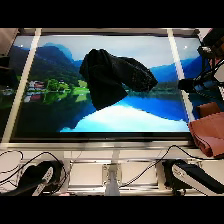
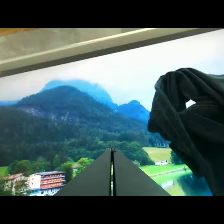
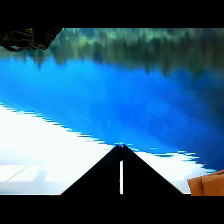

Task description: Fold the clothes and pants, and hang the long-sleeved shirts on hangers.

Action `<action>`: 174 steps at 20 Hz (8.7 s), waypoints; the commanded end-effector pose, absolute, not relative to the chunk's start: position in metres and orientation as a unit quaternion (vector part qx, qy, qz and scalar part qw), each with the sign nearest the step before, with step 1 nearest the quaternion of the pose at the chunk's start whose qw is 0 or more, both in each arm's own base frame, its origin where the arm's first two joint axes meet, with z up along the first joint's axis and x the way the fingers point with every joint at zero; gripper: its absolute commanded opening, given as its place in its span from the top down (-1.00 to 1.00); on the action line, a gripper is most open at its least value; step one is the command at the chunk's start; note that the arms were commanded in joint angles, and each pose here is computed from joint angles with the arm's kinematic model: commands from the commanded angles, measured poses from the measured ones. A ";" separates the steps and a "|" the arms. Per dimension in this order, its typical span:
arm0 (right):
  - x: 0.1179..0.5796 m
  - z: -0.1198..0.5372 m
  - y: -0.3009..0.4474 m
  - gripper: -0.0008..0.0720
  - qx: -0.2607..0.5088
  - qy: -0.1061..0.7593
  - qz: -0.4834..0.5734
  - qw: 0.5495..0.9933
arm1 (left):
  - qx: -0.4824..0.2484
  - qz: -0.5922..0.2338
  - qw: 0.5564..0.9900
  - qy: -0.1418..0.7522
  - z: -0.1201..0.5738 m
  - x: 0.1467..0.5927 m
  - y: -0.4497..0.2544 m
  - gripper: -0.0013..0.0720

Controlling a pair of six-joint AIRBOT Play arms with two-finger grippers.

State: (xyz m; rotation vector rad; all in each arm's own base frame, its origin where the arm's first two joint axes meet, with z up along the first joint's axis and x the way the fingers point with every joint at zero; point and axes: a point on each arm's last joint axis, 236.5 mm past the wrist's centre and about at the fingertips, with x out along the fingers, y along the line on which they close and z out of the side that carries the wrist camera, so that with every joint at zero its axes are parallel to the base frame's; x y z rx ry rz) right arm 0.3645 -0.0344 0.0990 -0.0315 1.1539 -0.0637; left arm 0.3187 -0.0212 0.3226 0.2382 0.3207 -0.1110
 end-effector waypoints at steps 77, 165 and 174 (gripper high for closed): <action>0.570 -0.077 0.028 0.86 0.377 0.399 -0.001 0.836 | -0.276 -0.115 0.820 0.488 -0.043 0.372 -0.180 -0.95; 0.437 -0.115 -0.089 -0.51 0.389 0.605 -0.045 0.693 | -0.171 0.157 0.857 0.461 0.004 0.275 0.097 0.90; 0.481 -0.122 -0.080 0.86 0.369 0.557 -0.075 0.740 | -0.179 0.154 0.855 0.461 0.002 0.275 0.094 0.90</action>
